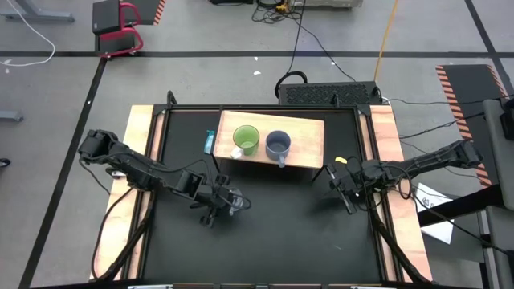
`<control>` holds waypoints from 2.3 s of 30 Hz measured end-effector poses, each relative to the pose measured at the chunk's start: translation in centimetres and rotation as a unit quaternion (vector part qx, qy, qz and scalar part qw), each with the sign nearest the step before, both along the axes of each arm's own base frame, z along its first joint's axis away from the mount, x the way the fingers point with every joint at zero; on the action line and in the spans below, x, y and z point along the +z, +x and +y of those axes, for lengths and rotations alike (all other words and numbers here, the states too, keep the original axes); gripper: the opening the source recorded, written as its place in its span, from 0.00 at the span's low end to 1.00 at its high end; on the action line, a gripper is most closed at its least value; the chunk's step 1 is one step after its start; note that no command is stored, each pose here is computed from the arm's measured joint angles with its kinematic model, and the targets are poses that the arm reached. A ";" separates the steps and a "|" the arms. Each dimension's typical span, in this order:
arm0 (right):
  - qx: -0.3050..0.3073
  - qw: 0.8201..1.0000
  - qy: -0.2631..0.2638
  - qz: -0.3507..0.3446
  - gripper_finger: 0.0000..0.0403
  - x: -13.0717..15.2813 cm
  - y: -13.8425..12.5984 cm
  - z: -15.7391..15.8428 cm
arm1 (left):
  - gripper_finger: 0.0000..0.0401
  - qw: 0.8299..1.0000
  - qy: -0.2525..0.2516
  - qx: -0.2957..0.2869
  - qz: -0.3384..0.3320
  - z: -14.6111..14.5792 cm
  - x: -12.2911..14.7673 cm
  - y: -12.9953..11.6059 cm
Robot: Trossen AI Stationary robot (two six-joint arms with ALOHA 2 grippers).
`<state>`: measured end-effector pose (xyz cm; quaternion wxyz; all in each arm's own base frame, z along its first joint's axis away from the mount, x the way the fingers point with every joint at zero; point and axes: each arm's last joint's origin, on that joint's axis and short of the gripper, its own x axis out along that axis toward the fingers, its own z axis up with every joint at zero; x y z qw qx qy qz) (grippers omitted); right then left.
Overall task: Stack small to large cups/mugs on shelf
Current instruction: Put the transparent cup on the shelf
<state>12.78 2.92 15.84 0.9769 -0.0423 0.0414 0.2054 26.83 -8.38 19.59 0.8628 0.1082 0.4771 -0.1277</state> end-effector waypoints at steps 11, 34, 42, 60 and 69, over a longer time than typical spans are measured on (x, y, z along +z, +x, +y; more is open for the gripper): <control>0.000 1.000 0.000 0.000 0.00 0.0 0.0 0.0 | 0.25 1.000 -0.003 0.004 0.001 0.0 0.0 0.0; 0.000 1.000 0.000 0.000 0.00 0.0 0.0 0.0 | 0.01 0.999 -0.002 -0.044 -0.023 0.1 0.7 0.0; -0.001 1.000 0.007 -0.003 0.00 0.1 0.0 0.0 | 0.01 0.996 0.011 -0.053 -0.069 0.6 3.4 -1.4; -0.001 1.000 0.010 -0.005 0.00 0.2 0.0 0.0 | 0.00 0.991 -0.014 -0.014 -0.129 3.1 1.8 -5.9; -0.001 1.000 0.009 -0.005 0.00 0.2 0.0 0.0 | 0.00 0.973 -0.055 -0.029 -0.221 2.7 0.9 -7.4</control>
